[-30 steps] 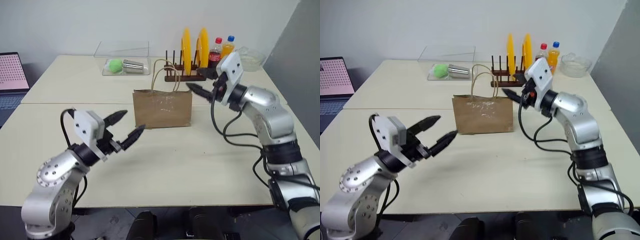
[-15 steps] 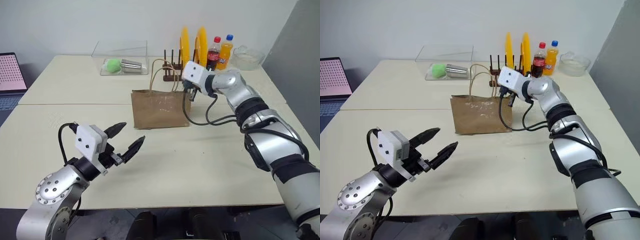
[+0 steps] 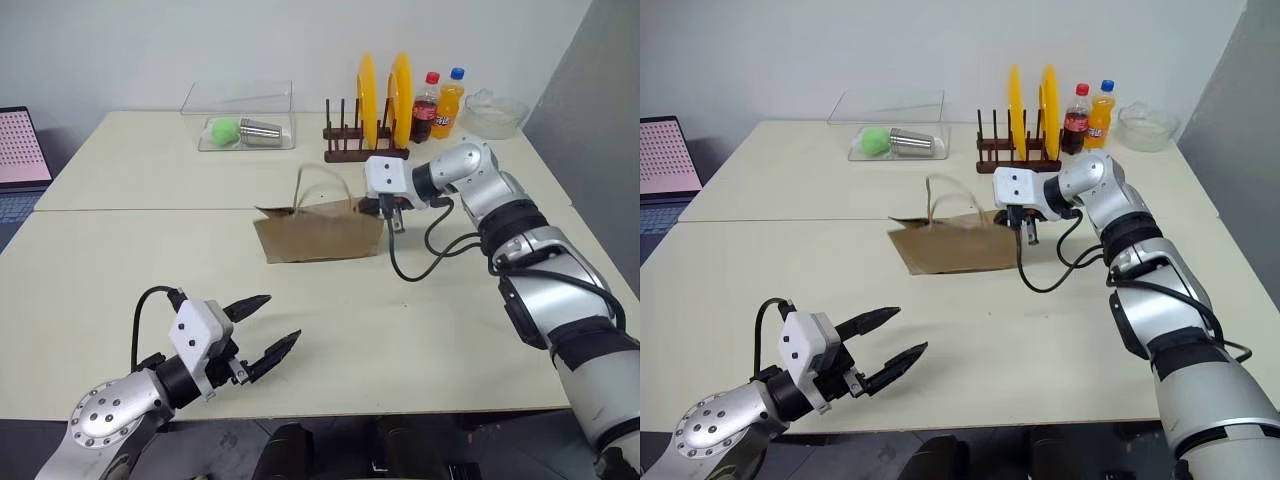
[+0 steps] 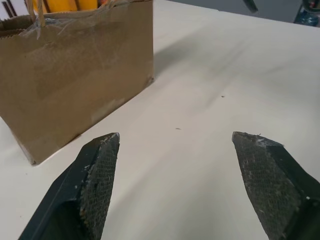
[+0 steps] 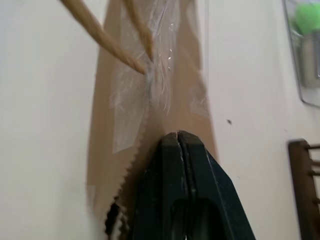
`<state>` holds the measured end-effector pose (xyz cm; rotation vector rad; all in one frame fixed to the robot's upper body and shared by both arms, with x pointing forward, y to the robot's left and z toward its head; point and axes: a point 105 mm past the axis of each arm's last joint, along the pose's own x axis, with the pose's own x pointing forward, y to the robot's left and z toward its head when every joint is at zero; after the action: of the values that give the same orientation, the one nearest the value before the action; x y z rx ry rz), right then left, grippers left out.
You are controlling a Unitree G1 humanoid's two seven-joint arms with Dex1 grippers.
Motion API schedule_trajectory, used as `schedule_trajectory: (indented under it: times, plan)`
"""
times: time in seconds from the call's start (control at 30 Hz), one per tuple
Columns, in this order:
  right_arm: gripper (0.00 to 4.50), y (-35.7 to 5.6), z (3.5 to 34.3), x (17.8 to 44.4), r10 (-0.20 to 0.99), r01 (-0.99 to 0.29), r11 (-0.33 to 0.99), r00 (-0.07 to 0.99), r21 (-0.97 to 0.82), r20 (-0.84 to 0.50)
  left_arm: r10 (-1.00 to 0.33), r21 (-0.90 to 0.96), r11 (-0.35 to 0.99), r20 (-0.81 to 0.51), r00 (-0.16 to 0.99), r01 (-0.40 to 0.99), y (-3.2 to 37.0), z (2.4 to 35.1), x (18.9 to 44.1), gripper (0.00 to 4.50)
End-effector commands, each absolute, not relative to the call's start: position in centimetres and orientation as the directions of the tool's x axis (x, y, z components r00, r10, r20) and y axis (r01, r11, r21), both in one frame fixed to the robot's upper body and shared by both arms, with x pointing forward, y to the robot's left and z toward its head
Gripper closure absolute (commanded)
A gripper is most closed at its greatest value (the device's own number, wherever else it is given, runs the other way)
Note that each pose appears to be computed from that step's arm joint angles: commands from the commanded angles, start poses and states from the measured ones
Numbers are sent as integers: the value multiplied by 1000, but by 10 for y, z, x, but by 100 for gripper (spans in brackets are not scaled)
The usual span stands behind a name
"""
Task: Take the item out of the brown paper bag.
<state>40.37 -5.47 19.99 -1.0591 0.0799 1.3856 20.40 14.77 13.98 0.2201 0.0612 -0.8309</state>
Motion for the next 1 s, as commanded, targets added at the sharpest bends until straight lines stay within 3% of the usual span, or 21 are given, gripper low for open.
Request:
schedule_trajectory:
  times: [0.03, 0.27, 0.43, 0.5, 0.57, 0.6, 0.83, 0.97, 1.0]
  plan:
    - [447, -51, 202, 385, 776, -808, -240, 173, -538, -606, -773, 187, 586, -163, 613, 789, 142, 142, 195, 72]
    - [447, -42, 197, 365, 806, -808, -244, 138, -536, -575, -815, 203, 472, -271, 513, 858, 148, 137, 180, 72]
    - [447, -38, 218, 344, 899, -806, -161, 118, -569, -421, -816, 295, 404, -310, 487, 866, 163, 150, 192, 72]
    - [450, -46, 217, 331, 920, -826, -109, 127, -553, -370, -823, 360, 342, -331, 461, 868, 163, 155, 201, 36]
    - [411, -52, 215, 319, 933, -848, -55, 144, -527, -329, -832, 410, 264, -362, 421, 873, 162, 156, 204, 0]
    - [393, -56, 210, 310, 938, -867, -27, 151, -498, -313, -840, 433, 216, -373, 393, 875, 159, 156, 206, 0]
    - [147, -81, 180, 253, 922, -937, 125, 231, -326, -311, -855, 496, -120, -492, 165, 860, 145, 131, 207, 0]
    - [9, -85, 155, 225, 896, -951, 185, 267, -250, -356, -841, 532, -242, -532, 98, 812, 139, 114, 217, 0]
    - [9, -84, 150, 220, 889, -950, 200, 278, -238, -364, -840, 540, -263, -536, 86, 800, 137, 112, 221, 0]
